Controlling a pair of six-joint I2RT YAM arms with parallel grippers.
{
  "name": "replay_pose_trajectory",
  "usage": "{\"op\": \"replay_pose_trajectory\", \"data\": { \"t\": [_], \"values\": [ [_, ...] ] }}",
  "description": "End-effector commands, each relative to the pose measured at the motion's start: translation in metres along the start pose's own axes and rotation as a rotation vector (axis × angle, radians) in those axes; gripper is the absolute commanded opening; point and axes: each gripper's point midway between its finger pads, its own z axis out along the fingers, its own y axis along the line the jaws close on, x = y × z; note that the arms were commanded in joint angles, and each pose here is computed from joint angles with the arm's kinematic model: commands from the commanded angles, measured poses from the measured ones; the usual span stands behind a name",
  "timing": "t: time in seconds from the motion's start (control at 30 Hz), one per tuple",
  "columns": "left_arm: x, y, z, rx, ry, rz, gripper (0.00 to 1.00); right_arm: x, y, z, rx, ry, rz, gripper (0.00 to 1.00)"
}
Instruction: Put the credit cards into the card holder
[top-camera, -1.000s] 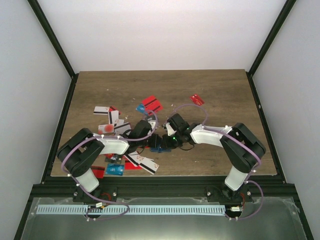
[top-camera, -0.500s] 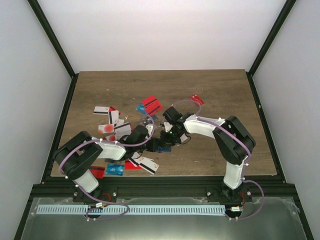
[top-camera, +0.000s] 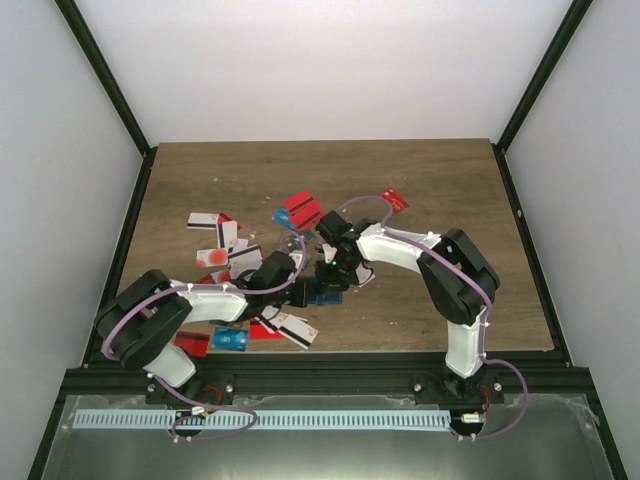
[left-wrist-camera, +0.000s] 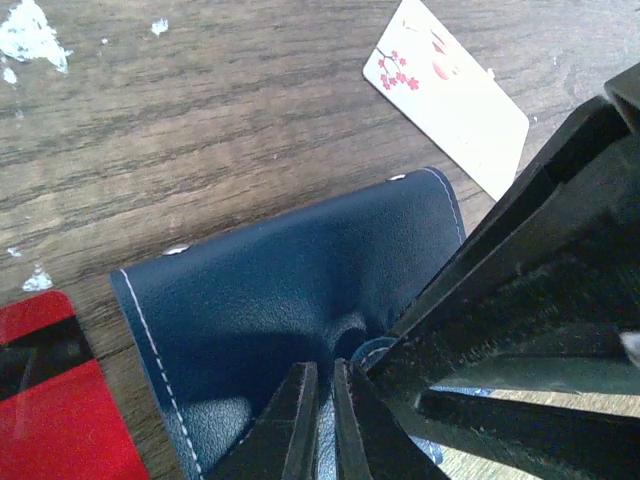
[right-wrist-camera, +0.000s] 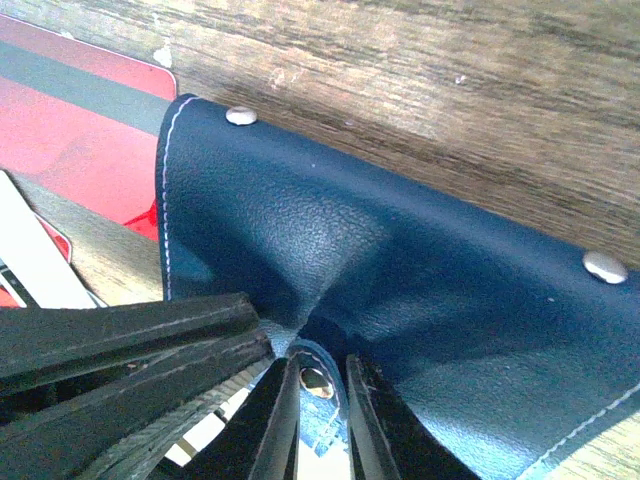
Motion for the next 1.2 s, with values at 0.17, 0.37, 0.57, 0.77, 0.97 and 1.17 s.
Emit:
{"op": "replay_pose_trajectory", "data": {
  "t": [0.17, 0.37, 0.57, 0.77, 0.97, 1.17],
  "values": [
    [0.074, 0.032, -0.012, -0.141, 0.279, -0.040, 0.09, 0.025, -0.106, 0.034, 0.440, 0.055, -0.004, 0.26],
    [0.059, 0.031, -0.014, -0.179, 0.247, -0.025, 0.09, 0.002, -0.058, 0.010, 0.259, -0.043, -0.048, 0.32],
    [0.048, 0.029, -0.017, -0.202, 0.229, -0.016, 0.09, -0.017, -0.038, -0.021, 0.229, -0.151, -0.066, 0.43],
    [0.036, 0.025, -0.019, -0.219, 0.215, -0.002, 0.09, -0.037, -0.009, -0.055, 0.154, -0.260, -0.085, 0.60],
    [-0.011, 0.006, -0.044, -0.254, 0.102, 0.039, 0.12, -0.065, 0.004, -0.119, 0.157, -0.521, -0.098, 0.88],
    [-0.080, -0.015, -0.102, -0.316, -0.127, 0.095, 0.48, -0.077, 0.012, -0.224, 0.156, -0.932, -0.138, 1.00]
  ]
}}
